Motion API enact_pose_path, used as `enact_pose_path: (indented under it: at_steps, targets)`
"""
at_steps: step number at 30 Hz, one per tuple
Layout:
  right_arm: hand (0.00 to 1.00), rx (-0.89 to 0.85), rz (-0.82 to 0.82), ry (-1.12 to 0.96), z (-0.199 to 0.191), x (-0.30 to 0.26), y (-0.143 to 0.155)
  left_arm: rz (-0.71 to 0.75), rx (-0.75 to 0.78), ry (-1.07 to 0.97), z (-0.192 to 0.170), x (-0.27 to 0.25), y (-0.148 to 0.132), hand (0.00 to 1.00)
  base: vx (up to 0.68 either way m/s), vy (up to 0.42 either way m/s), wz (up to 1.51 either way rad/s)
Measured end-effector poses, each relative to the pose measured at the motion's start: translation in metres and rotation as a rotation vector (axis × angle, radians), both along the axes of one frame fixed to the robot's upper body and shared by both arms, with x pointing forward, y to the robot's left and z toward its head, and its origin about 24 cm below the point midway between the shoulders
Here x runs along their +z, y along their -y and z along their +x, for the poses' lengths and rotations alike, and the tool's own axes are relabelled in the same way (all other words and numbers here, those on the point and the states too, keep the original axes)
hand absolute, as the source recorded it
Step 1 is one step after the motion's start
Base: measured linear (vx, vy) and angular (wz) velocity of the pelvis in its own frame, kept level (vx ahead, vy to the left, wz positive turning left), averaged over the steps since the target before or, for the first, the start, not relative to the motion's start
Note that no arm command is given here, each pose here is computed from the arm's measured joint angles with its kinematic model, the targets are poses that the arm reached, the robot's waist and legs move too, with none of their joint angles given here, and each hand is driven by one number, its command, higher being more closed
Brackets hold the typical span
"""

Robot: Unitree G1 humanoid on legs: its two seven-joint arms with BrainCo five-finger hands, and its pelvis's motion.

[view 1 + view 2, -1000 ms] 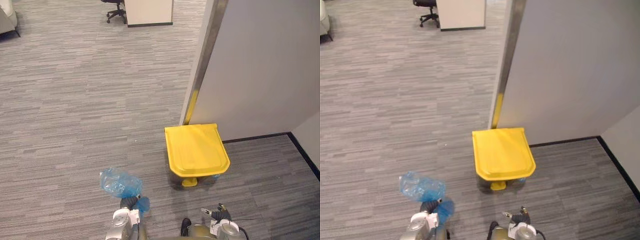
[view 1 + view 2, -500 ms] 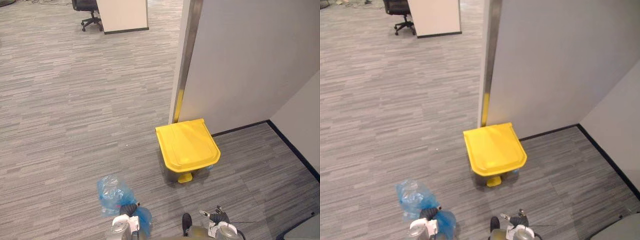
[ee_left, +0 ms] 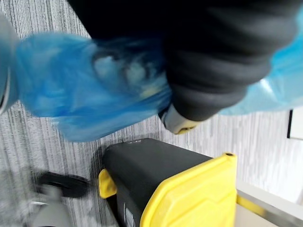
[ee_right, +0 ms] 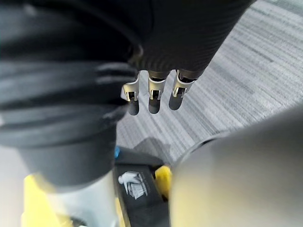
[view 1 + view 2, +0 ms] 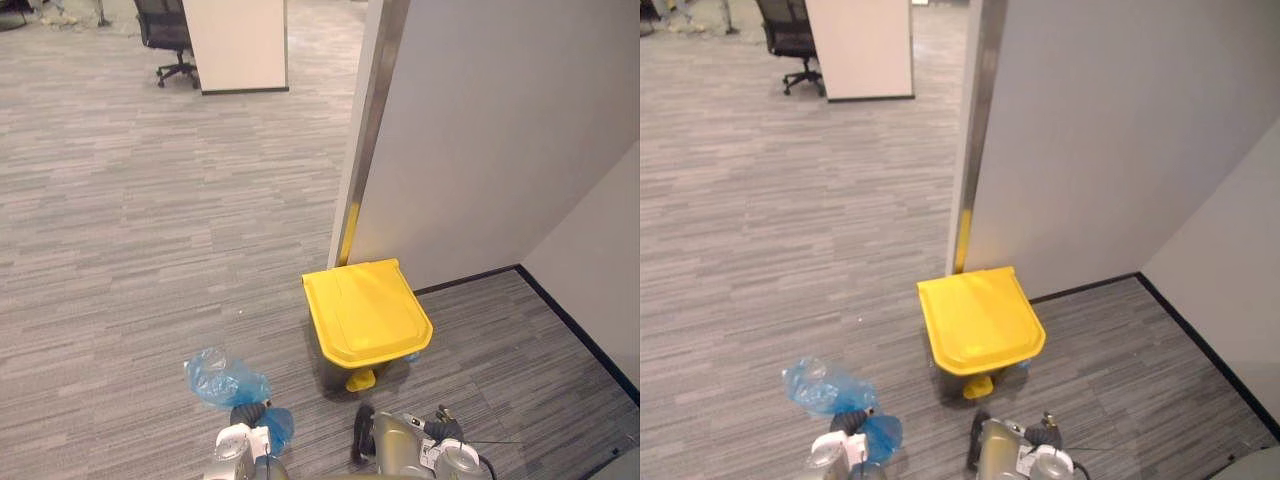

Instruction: Gather rubbish on tea table into small bin, then transfer packed bag to large trash can.

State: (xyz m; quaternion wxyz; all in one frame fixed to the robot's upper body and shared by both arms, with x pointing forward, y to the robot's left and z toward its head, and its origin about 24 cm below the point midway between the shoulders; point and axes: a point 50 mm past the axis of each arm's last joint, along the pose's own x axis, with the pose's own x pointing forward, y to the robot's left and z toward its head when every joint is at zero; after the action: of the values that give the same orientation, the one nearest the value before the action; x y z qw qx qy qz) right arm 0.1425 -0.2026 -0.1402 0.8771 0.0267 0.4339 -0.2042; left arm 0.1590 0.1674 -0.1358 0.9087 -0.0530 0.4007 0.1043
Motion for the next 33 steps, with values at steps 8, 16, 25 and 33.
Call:
enact_pose_path:
  at_steps: [8,16,25,33]
  targets:
    - [0.0,-0.013,-0.001,0.027,0.005,0.004,0.002,-0.005,-0.042,0.017,0.008,0.002,0.009,1.0,0.2,-0.146,0.17]
    - [0.0,0.129,-0.037,0.022,0.014,0.006,-0.007,-0.019,-0.036,0.017,0.007,0.002,0.011,1.0,0.14,-0.101,0.06]
    - [0.0,0.432,-0.144,0.322,0.133,0.074,-0.041,0.044,-0.064,0.148,0.04,0.023,-0.006,1.0,0.09,-0.017,0.29]
    - [0.0,0.283,-0.33,0.701,0.225,0.205,0.014,0.125,-0.012,0.347,0.056,0.059,-0.048,1.0,-0.1,-0.012,0.21]
